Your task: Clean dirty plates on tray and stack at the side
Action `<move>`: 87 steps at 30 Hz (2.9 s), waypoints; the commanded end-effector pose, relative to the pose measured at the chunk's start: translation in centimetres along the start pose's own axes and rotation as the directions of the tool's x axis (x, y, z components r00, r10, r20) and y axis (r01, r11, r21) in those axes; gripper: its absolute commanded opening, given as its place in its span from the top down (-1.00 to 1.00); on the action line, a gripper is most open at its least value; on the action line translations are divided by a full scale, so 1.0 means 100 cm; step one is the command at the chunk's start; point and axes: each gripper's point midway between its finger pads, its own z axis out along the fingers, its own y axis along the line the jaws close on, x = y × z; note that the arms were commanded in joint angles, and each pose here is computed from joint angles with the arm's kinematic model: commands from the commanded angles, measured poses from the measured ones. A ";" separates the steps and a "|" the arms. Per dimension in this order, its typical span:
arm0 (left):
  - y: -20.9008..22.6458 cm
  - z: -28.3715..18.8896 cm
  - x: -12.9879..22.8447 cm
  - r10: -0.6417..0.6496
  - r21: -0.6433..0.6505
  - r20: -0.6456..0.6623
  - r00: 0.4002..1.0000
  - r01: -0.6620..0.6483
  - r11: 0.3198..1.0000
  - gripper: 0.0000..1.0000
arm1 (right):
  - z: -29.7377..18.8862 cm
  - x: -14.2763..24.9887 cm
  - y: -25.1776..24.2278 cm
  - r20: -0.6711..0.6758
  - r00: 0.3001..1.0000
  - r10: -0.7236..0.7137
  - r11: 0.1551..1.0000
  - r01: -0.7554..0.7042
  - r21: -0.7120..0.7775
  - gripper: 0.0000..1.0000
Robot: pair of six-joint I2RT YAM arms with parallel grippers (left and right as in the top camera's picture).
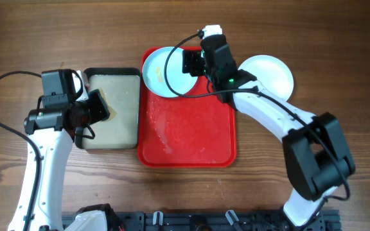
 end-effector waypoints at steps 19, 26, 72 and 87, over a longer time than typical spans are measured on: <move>0.002 0.000 -0.001 0.012 -0.006 0.006 1.000 -0.012 1.000 0.88 | 0.067 0.081 -0.022 -0.125 0.992 -0.010 0.999 0.015 0.037 0.22; 0.004 0.006 0.002 0.008 -0.013 -0.017 1.000 -0.008 1.000 0.91 | 0.065 0.091 -0.011 -0.173 0.985 -0.011 0.999 0.006 -0.033 0.31; 0.036 0.081 0.079 -0.064 -0.056 -0.239 0.969 0.052 0.997 0.92 | 0.022 0.062 -0.006 -0.197 0.980 -0.039 0.999 0.034 -0.026 0.91; -0.034 0.078 0.003 0.348 0.003 0.098 0.932 -0.350 0.937 0.92 | -0.081 0.143 -0.016 -0.661 0.749 0.057 0.998 -0.049 0.031 0.92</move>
